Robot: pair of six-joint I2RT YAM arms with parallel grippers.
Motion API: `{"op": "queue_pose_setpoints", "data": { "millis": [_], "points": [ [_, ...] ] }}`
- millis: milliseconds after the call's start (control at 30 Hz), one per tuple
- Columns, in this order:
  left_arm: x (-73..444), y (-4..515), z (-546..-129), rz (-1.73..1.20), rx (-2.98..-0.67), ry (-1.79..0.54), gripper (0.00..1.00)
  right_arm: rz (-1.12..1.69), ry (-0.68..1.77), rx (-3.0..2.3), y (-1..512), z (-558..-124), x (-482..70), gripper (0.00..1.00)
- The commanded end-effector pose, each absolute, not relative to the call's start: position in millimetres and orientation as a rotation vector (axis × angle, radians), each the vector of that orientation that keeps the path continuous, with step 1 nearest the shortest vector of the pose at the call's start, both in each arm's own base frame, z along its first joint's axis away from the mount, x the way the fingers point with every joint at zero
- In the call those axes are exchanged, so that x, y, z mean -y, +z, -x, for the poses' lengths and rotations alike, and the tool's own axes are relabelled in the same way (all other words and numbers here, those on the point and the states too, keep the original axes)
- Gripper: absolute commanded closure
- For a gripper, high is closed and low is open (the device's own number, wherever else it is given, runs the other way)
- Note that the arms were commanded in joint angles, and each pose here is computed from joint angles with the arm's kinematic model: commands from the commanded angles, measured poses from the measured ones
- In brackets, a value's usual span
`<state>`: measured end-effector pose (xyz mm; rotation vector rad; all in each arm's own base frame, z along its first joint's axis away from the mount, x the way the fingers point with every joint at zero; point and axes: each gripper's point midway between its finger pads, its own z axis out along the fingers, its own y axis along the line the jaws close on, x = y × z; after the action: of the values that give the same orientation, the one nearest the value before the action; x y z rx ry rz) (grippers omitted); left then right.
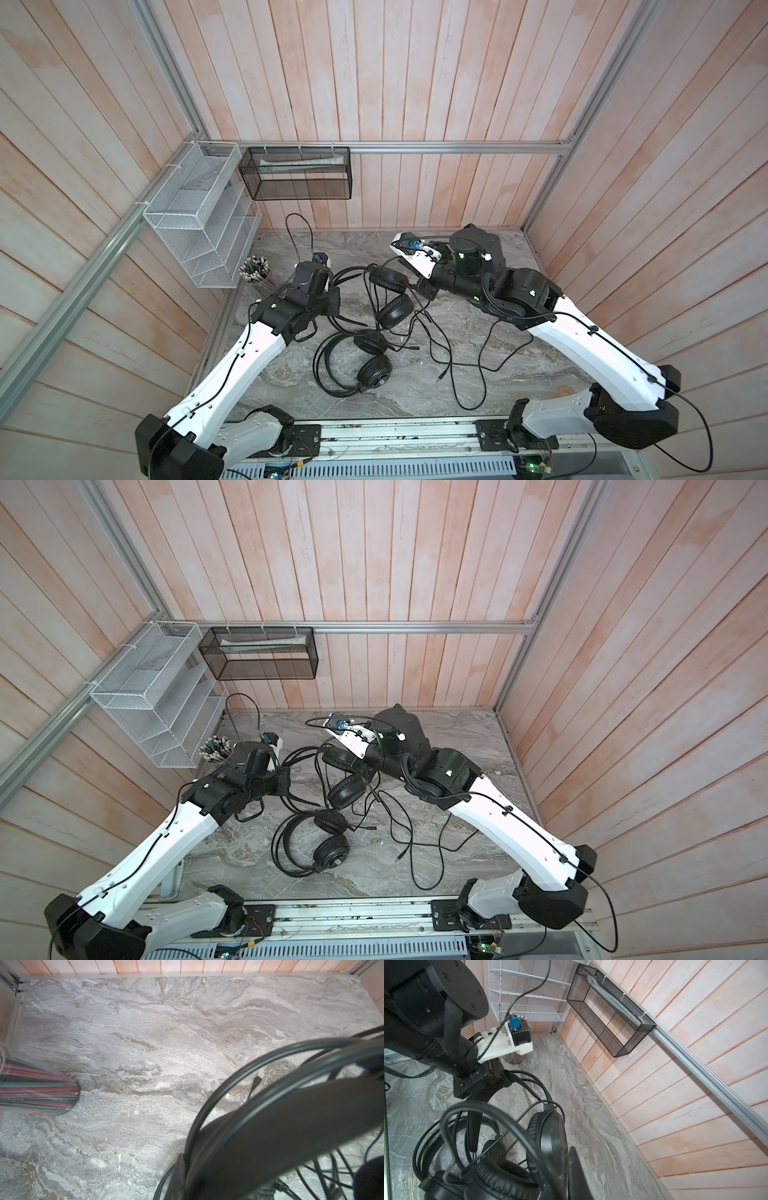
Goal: Wrap the headphones
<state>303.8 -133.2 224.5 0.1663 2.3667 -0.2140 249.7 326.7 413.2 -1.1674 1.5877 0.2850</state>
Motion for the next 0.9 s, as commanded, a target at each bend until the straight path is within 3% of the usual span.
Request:
{"op": "queue_pose_setpoints", "data": {
  "millis": [0, 367, 867],
  "points": [
    [158, 244, -311, -0.202, -2.294, -0.319, 1.00, 1.183, 0.306, -1.550, 423, -254, -340, 1.00],
    [186, 222, -306, -0.306, -2.331, -0.342, 1.00, 1.145, 0.288, -1.526, 441, -285, -345, 1.00],
    [205, 243, -294, -0.376, -2.213, -0.515, 1.00, 1.070, 0.273, -1.595, 427, -331, -327, 1.00]
  ]
}}
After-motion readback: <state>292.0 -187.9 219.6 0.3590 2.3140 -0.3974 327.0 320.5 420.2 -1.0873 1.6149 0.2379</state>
